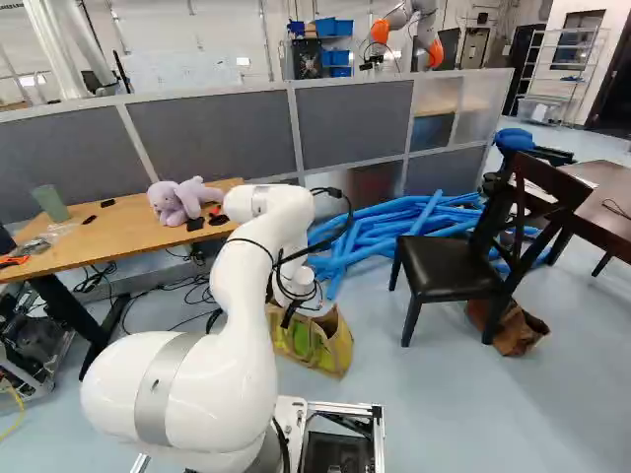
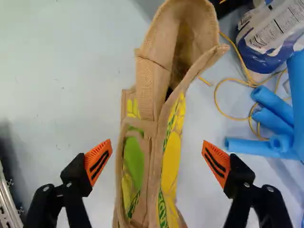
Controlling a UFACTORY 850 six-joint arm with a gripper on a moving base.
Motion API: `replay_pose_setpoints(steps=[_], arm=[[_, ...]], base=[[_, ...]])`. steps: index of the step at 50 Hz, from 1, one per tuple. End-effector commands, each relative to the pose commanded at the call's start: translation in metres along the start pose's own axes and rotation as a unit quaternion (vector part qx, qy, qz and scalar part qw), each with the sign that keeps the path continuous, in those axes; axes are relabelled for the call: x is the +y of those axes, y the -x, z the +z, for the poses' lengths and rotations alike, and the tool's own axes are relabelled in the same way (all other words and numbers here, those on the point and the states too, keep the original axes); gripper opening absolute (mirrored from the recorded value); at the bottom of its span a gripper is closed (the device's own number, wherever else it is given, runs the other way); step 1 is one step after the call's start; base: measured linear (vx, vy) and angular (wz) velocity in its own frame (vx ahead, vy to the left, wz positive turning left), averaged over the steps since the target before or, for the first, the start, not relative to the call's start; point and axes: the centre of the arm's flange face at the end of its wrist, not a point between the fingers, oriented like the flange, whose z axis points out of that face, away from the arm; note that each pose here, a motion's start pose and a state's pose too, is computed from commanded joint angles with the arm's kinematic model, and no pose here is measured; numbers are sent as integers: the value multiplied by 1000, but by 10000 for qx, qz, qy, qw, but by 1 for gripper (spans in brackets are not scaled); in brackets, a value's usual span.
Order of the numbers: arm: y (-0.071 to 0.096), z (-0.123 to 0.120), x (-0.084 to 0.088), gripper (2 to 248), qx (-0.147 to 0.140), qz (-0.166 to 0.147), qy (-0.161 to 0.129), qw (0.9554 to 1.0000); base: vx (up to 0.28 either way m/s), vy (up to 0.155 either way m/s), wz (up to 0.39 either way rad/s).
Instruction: Pick up the bag on the ground and place it on the table
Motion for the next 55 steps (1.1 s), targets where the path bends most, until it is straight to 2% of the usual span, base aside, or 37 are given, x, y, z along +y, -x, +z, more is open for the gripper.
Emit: replay_pose_setpoints(steps=[37,55], arm=[[22,51,-10,247,-137,-46,-86,9999],[23,56,-11,247,-137,-46,-86,9999]], base=[[0,0,0],[0,0,0]])
